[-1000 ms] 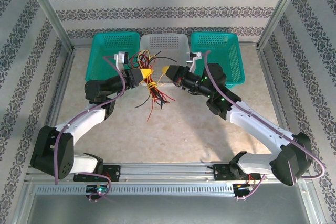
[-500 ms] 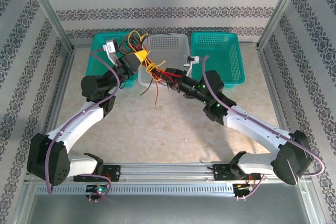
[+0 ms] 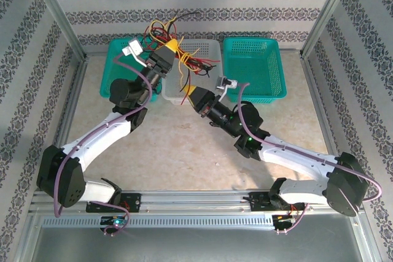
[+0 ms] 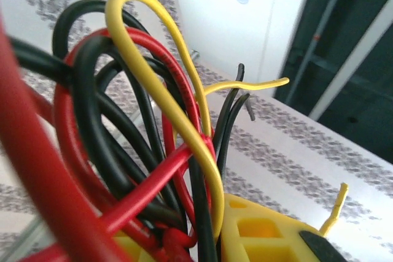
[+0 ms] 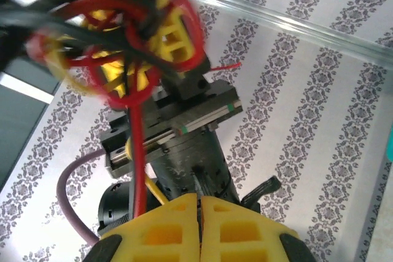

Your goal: Untangle the cables

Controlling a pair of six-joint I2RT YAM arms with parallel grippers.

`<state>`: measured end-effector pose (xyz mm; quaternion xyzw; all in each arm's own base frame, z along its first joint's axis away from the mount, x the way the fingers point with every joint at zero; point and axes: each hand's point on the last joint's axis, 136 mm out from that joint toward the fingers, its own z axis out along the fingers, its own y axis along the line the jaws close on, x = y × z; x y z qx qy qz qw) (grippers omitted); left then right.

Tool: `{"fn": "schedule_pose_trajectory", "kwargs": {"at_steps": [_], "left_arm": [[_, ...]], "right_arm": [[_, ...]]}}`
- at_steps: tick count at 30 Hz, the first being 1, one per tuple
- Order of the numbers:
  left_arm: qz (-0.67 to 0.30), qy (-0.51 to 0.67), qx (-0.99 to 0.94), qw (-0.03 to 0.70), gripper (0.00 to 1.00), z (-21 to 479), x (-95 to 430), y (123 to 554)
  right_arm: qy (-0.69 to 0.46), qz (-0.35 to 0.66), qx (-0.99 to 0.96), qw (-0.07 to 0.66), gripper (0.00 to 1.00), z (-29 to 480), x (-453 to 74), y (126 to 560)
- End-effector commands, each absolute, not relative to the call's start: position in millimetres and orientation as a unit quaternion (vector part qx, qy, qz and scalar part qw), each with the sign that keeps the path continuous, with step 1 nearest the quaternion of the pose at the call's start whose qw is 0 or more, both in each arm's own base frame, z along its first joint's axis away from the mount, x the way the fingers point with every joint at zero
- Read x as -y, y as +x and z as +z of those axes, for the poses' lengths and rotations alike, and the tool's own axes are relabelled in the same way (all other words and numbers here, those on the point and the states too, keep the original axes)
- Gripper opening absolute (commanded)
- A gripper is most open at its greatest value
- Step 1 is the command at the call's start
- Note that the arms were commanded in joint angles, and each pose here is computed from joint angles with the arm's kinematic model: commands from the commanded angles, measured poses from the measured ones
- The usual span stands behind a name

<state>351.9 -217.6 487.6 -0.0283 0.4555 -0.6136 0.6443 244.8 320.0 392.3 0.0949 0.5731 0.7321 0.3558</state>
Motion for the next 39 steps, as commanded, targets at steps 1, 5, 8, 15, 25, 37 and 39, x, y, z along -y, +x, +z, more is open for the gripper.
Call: {"fn": "schedule_pose_trajectory", "kwargs": {"at_steps": [1, 5, 8, 15, 25, 37, 39], "left_arm": [[-0.509, -0.078, -0.473, 0.715, 0.00, 479.5, 191.6, 368.5], [-0.489, -0.078, -0.501, 0.710, 0.00, 450.2, 192.3, 371.6], [-0.472, -0.078, -0.526, 0.704, 0.00, 429.6, 191.1, 372.3], [-0.501, -0.024, -0.542, 0.674, 0.00, 406.8, 207.8, 352.8], [-0.582, 0.062, -0.528, 0.615, 0.00, 418.3, 223.6, 298.7], [-0.686, 0.133, -0.464, 0.545, 0.00, 471.8, 223.4, 234.7], [-0.679, 0.133, -0.458, 0.559, 0.00, 479.3, 217.4, 229.1]], "right_arm": [[0.059, 0.726, -0.589, 0.351, 0.00, 390.7, -324.3, 226.1], [0.044, 0.720, -0.590, 0.363, 0.00, 403.6, -320.7, 221.6], [0.032, 0.712, -0.588, 0.383, 0.00, 415.9, -314.5, 217.9], [0.019, 0.637, -0.630, 0.444, 0.00, 445.8, -296.3, 226.1], [0.027, 0.564, -0.680, 0.468, 0.00, 479.9, -270.2, 265.5], [0.069, 0.541, -0.701, 0.460, 0.00, 469.1, -249.2, 330.0], [0.075, 0.537, -0.705, 0.456, 0.00, 460.2, -250.1, 336.2]]}}
